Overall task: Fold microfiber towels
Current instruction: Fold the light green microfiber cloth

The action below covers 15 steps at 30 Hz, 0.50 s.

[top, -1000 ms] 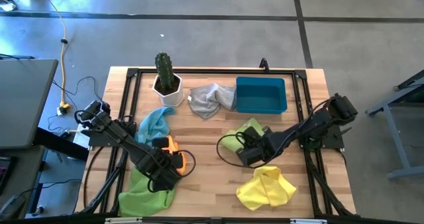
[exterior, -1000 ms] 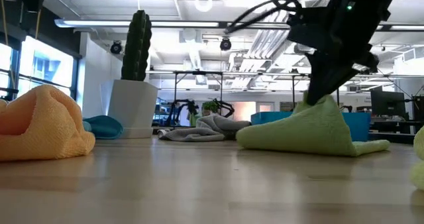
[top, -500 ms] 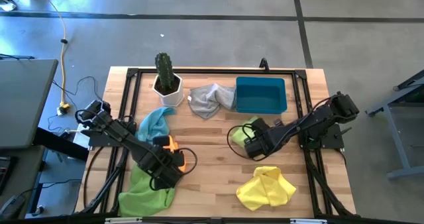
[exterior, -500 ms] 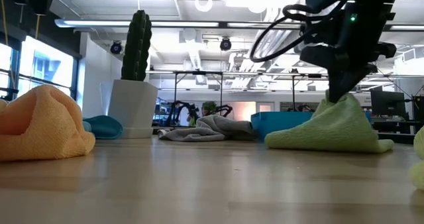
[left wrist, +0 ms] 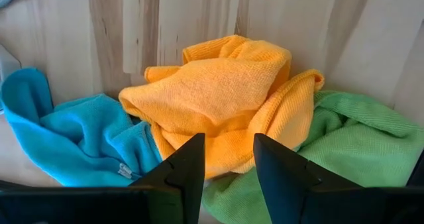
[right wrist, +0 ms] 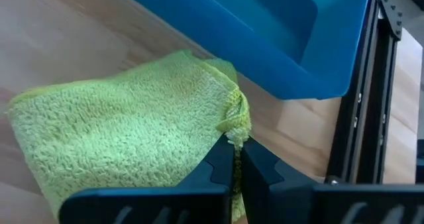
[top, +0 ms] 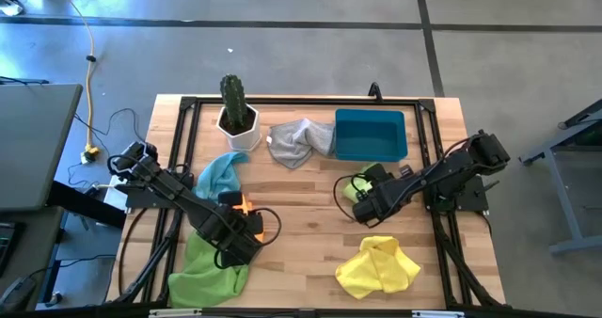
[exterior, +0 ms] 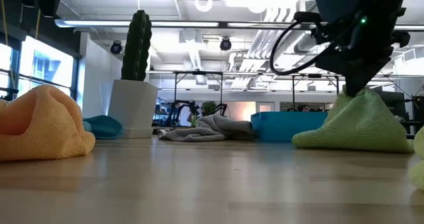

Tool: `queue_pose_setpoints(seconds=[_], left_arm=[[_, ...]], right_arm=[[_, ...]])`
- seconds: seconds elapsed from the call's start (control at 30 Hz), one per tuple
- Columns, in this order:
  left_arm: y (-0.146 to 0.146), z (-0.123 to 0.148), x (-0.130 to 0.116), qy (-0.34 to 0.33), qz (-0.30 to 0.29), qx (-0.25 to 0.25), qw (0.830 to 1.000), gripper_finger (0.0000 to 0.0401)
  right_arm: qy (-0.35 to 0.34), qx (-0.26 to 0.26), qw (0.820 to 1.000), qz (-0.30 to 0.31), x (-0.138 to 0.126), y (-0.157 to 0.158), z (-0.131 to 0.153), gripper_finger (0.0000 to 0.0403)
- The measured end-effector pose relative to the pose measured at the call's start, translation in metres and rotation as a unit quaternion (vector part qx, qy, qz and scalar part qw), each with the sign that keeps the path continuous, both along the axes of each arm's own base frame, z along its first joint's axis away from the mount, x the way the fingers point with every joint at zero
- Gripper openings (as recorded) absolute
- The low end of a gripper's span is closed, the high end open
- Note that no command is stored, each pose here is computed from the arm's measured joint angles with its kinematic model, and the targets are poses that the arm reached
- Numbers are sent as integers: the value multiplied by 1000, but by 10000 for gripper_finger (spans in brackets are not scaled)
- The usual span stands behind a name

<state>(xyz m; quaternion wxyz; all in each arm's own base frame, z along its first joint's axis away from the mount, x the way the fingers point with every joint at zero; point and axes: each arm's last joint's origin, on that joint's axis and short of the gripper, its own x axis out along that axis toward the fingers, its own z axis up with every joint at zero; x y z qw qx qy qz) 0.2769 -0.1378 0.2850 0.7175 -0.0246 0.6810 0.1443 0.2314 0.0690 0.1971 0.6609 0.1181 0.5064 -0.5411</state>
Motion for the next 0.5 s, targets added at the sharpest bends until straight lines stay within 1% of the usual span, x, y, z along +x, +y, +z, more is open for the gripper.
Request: queue_pose_setpoints(seconds=[0.17,0.33,0.43,0.5], left_arm=[[0,0,1,-7,1,1,1000,119],[0,0,1,-9,5,1,1000,119],[0,0,2,-9,4,1,1000,119],[0,0,2,-10,5,3,1000,119]], right_arm=[[5,3,1000,1,0,0,0,0],[15,0,1000,-27,-3,-4,1,0],[-9,11,1000,-16,2,-2,-1,0],[-43,32,998,11,11,1,-4,0]])
